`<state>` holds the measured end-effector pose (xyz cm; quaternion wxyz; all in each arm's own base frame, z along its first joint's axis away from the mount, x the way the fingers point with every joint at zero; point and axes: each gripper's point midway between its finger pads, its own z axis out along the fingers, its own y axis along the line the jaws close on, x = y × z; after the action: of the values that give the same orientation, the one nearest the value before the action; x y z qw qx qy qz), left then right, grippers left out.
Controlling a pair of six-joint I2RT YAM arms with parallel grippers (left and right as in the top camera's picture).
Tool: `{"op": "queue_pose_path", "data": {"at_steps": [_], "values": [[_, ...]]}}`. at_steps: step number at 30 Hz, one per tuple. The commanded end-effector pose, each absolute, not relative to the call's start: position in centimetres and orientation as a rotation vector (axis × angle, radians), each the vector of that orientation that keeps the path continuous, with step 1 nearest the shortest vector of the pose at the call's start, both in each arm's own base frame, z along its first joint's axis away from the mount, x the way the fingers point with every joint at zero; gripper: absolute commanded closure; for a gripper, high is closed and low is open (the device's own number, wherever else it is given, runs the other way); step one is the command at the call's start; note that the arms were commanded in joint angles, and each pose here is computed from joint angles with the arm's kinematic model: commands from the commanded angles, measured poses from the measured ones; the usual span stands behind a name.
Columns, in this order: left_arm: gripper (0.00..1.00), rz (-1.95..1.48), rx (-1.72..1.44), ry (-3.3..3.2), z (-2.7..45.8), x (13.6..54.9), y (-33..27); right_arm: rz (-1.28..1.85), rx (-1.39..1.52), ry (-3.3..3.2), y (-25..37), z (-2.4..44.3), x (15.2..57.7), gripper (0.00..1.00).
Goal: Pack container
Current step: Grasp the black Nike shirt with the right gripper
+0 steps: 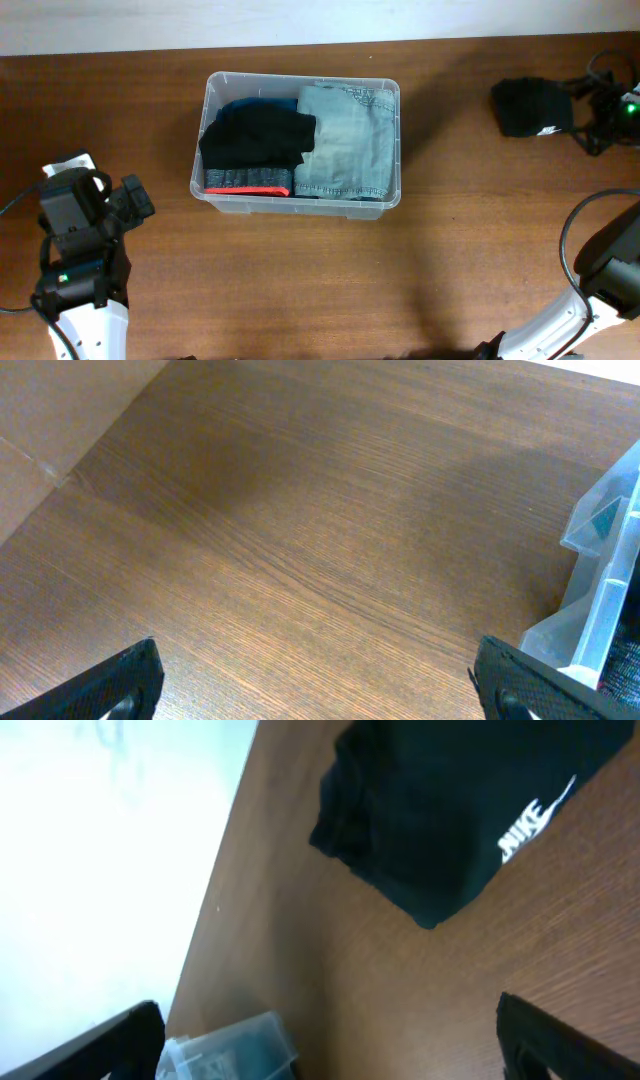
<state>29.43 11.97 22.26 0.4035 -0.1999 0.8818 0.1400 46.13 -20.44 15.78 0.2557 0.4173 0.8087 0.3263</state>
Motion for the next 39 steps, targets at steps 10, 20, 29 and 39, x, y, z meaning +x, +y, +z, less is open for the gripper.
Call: {"op": "queue_pose_path", "data": {"at_steps": [10,20,29,39], "values": [[0.01,0.341,-0.522,2.226,22.1,29.4,12.0,0.894,1.264,2.128,-22.1,10.2,46.5,0.01],[0.01,0.341,-0.522,2.226,22.1,29.4,12.0,0.845,1.337,2.139,-23.3,5.7,47.0,0.02],[0.01,0.341,-0.522,2.226,22.1,29.4,12.0,0.829,1.309,2.141,-22.9,3.8,48.6,0.02],[0.01,0.342,-0.522,2.226,22.1,29.4,12.0,0.807,1.298,2.158,-21.4,1.8,50.2,0.02]]}}
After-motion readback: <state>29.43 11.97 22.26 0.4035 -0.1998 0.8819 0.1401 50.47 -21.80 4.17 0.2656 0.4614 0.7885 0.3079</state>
